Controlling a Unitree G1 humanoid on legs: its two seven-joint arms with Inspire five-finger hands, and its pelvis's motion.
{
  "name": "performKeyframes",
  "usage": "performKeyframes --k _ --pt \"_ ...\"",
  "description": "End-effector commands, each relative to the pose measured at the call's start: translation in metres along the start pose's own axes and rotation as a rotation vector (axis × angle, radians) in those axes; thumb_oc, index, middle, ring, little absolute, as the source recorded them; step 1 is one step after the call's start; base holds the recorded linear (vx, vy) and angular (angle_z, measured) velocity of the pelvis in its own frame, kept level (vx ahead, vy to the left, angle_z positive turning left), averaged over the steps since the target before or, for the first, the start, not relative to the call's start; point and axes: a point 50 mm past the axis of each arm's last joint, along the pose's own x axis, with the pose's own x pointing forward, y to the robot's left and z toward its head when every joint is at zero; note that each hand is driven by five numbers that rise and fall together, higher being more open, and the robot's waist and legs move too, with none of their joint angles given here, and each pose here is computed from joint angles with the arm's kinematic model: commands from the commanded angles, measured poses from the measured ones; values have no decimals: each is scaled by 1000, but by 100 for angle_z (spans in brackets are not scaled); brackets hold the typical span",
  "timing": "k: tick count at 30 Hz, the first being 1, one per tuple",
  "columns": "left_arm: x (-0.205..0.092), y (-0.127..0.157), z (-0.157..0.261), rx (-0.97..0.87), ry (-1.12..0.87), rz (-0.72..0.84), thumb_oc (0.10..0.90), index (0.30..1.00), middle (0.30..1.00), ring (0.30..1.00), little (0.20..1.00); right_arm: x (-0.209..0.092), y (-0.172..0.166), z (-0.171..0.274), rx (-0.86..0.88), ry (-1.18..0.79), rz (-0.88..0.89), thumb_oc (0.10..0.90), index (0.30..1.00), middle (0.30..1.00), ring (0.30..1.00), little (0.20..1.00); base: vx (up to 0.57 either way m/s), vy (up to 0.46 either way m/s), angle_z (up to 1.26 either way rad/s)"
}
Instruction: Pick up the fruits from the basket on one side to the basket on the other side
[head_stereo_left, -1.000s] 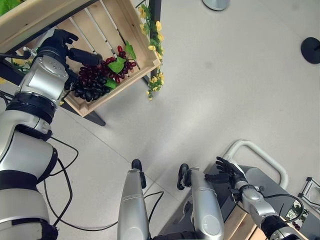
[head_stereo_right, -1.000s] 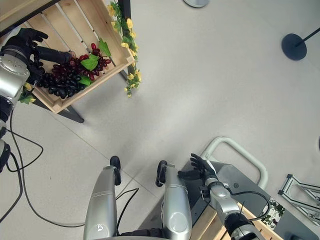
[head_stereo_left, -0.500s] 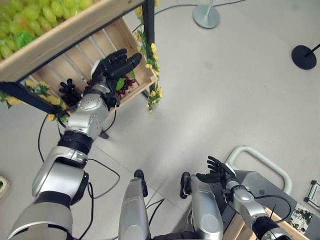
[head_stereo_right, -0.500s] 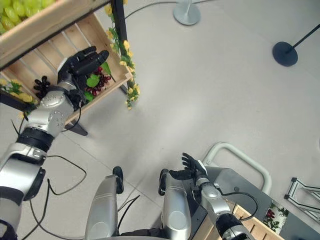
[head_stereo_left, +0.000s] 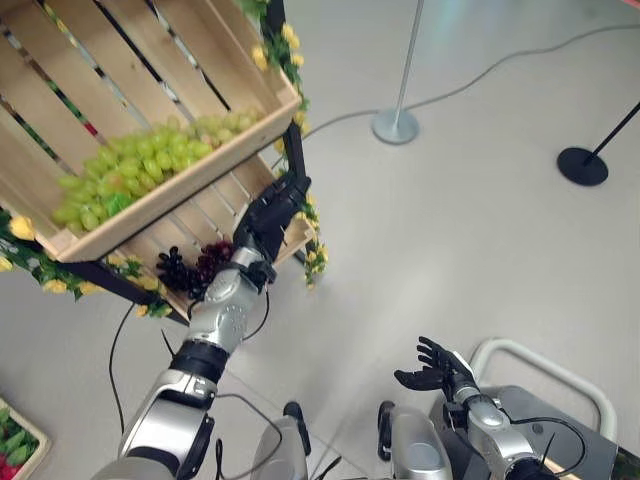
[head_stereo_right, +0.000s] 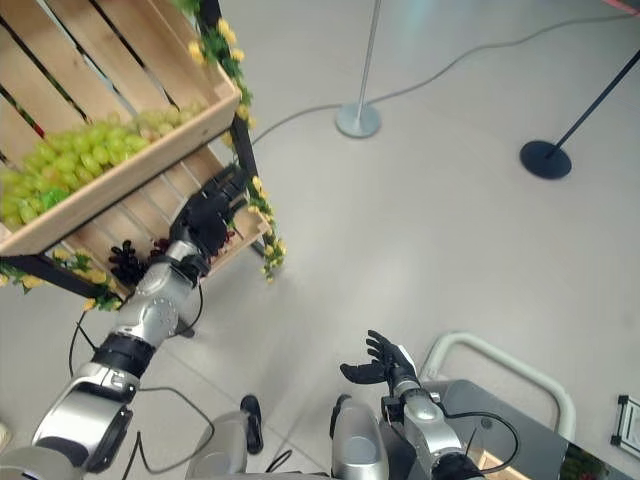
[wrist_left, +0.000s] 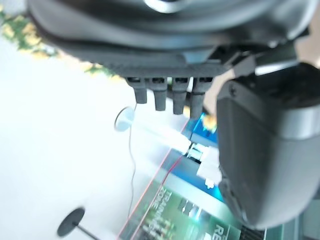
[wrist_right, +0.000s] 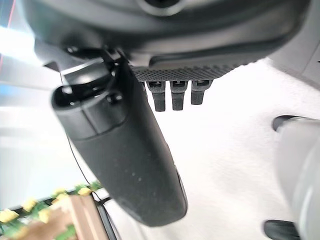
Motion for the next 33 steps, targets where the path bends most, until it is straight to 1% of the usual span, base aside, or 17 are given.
performKeyframes --k 1,3,5,7,9,10,11,13,14,17,19,22,24,25,26,29,33 --pt "4 -32 21 -16 -162 -170 800 900 900 900 900 1 -14 16 64 -102 -139 800 900 900 900 900 59 -102 -4" --pt "1 -33 11 -40 -143 -169 800 900 900 900 900 0 -17 15 87 -105 -170 800 900 900 900 900 16 -74 -6" --pt "-4 -39 -9 -67 -104 -175 800 900 900 900 900 0 -21 16 169 -124 -251 800 900 900 900 900 14 -73 -7" --pt "-9 -40 -21 -80 -78 -180 800 900 900 900 900 -1 -23 19 211 -145 -286 800 900 900 900 900 1 -30 -5" --pt "-15 -38 -28 -92 -74 -158 800 900 900 900 900 -1 -22 23 240 -161 -281 800 900 900 900 900 43 57 -28" --pt "-22 -29 -33 -106 -76 -120 800 900 900 900 900 2 -20 28 260 -163 -258 800 900 900 900 900 88 127 -61" --pt "-23 -28 -34 -104 -76 -117 800 900 900 900 900 2 -20 28 265 -165 -259 800 900 900 900 900 113 201 -102" --pt "-35 -10 -30 -97 -111 -64 800 900 900 900 900 7 -17 39 285 -184 -211 800 900 900 900 900 58 294 -172" --pt "-37 -7 -26 -91 -124 -59 800 900 900 900 900 8 -16 43 285 -202 -209 800 900 900 900 900 -10 288 -182" --pt "-34 -5 -19 -71 -131 -78 800 900 900 900 900 8 -18 52 297 -244 -224 800 900 900 900 900 -59 250 -142" --pt "-27 -9 -20 -42 -97 -119 800 900 900 900 900 4 -27 48 362 -258 -291 800 900 900 900 900 -61 355 -127" --pt "-22 -11 -16 -5 -85 -128 800 900 900 900 900 4 -32 47 393 -273 -295 800 900 900 900 900 -22 203 -48" --pt "-22 -6 -16 25 -72 -93 800 900 900 900 900 5 -29 47 387 -261 -299 800 900 900 900 900 -77 172 -79" --pt "-27 5 -12 43 -83 -16 800 900 900 900 900 8 -21 45 364 -248 -256 800 900 900 900 900 -124 165 -110" --pt "-29 10 -11 43 -82 0 800 900 900 900 900 8 -19 44 347 -251 -254 800 900 900 900 900 -133 153 -137" --pt "-38 17 -16 56 -60 10 800 900 900 900 900 9 -14 41 354 -243 -259 800 900 900 900 900 -46 -39 -194" --pt "-47 22 -32 46 -12 47 800 900 900 900 900 9 -13 38 342 -236 -277 800 900 900 900 900 1 -154 -63"
